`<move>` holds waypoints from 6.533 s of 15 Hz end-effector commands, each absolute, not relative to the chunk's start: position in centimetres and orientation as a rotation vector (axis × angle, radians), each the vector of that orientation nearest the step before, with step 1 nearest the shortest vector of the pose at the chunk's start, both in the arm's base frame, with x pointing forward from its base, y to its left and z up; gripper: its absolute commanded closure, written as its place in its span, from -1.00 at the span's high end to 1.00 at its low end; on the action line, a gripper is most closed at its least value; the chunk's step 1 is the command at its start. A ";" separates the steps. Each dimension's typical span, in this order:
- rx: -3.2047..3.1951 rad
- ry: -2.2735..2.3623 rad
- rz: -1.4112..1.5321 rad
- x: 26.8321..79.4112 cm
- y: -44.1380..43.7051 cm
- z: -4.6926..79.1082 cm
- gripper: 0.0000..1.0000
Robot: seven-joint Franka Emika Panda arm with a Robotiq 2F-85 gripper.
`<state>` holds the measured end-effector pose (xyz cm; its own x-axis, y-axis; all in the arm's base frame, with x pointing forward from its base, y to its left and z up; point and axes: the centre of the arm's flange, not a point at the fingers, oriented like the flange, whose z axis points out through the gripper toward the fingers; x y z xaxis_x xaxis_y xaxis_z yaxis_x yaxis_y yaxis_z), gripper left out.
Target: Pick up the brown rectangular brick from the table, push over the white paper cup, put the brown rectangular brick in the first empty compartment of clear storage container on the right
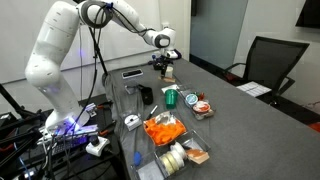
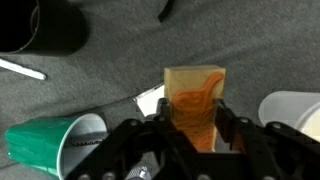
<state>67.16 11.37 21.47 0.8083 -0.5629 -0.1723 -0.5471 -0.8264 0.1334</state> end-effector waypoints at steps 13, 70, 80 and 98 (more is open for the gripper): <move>2.939 -0.930 -0.248 69.5 9.2 25.3 -0.07; 3.129 -1.411 -0.713 67.3 -8.2 33.9 -0.57; 3.058 -1.496 -0.740 67.4 -7.2 32.0 -0.07; 2.936 -1.817 -0.799 74.5 -11.0 23.2 -0.57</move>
<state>71.32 -10.69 24.80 0.4342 -0.7143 -0.5489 -0.8827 -0.4589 -0.1011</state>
